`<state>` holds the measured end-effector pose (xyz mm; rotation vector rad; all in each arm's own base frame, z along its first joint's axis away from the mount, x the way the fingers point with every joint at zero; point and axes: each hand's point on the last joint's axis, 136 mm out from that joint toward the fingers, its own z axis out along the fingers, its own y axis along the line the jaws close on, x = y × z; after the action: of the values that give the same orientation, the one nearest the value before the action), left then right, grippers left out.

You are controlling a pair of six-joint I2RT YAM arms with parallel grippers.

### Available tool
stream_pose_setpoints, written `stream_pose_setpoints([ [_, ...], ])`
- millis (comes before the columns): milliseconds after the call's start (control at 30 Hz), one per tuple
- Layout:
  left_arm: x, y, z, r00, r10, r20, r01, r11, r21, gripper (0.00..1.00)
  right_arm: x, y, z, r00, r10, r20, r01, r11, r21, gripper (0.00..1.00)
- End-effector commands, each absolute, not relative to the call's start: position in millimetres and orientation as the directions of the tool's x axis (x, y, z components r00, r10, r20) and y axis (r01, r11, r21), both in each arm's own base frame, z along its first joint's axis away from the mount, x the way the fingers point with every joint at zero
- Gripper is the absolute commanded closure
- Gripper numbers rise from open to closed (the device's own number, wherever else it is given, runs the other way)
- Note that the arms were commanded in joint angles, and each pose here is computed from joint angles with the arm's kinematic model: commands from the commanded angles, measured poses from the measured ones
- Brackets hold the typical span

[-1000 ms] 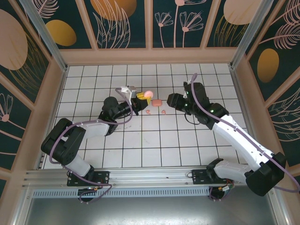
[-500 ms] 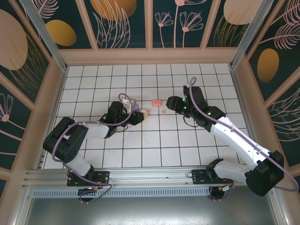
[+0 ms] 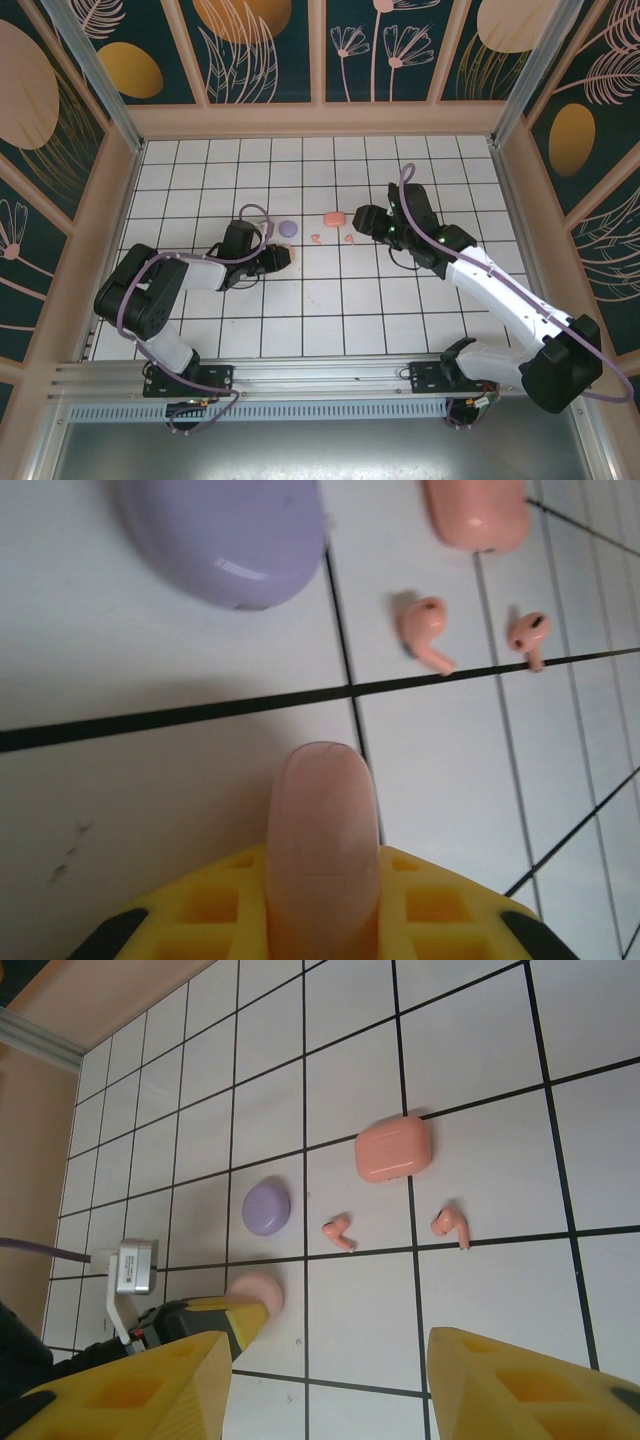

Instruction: Insert the wireless bluetooth earbuds into the charging case

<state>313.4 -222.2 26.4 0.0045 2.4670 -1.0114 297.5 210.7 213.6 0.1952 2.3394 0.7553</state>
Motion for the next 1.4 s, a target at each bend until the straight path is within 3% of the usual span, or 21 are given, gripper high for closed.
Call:
stream_pose_setpoints([
  [0, 305, -218, 10, -0.916, -0.142, -0.375, 0.150, 0.746, -0.649, 0.93, 305, 212, 221, -0.747, 0.346, -0.567, -0.059, 0.816, 0.575, 0.45],
  [233, 309, -193, -2, -0.913, -0.186, -0.363, 0.063, 0.815, -0.576, 0.67, 305, 212, 224, -0.744, 0.344, -0.573, -0.064, 0.817, 0.573, 0.45],
  [433, 320, -171, 10, -0.876, -0.225, -0.427, 0.024, 0.863, -0.505, 0.47, 305, 212, 227, -0.740, 0.341, -0.581, -0.070, 0.819, 0.570, 0.45],
  [733, 342, -154, 70, -0.767, -0.240, -0.595, 0.059, 0.897, -0.437, 0.24, 309, 213, 230, -0.738, 0.318, -0.595, -0.084, 0.832, 0.548, 0.44],
  [833, 350, -153, 101, -0.707, -0.244, -0.664, 0.099, 0.895, -0.434, 0.21, 312, 216, 229, -0.741, 0.297, -0.602, -0.094, 0.842, 0.531, 0.42],
  [867, 353, -154, 110, -0.687, -0.241, -0.685, 0.117, 0.894, -0.432, 0.17, 314, 217, 228, -0.744, 0.289, -0.603, -0.097, 0.846, 0.525, 0.41],
  [900, 355, -153, 121, -0.664, -0.245, -0.706, 0.131, 0.892, -0.432, 0.04, 316, 218, 227, -0.746, 0.282, -0.604, -0.098, 0.850, 0.518, 0.39],
  [933, 358, -154, 131, -0.642, -0.249, -0.725, 0.144, 0.890, -0.433, 0.01, 319, 220, 226, -0.747, 0.273, -0.606, -0.103, 0.853, 0.511, 0.38],
  [1167, 374, -145, 189, -0.488, -0.288, -0.824, 0.161, 0.898, -0.409, 0.01, 343, 233, 209, -0.771, 0.208, -0.602, -0.103, 0.892, 0.440, 0.30],
  [1367, 389, -127, 221, -0.387, -0.350, -0.853, 0.075, 0.910, -0.407, 0.01, 367, 243, 180, -0.811, 0.121, -0.572, -0.106, 0.932, 0.347, 0.25],
])
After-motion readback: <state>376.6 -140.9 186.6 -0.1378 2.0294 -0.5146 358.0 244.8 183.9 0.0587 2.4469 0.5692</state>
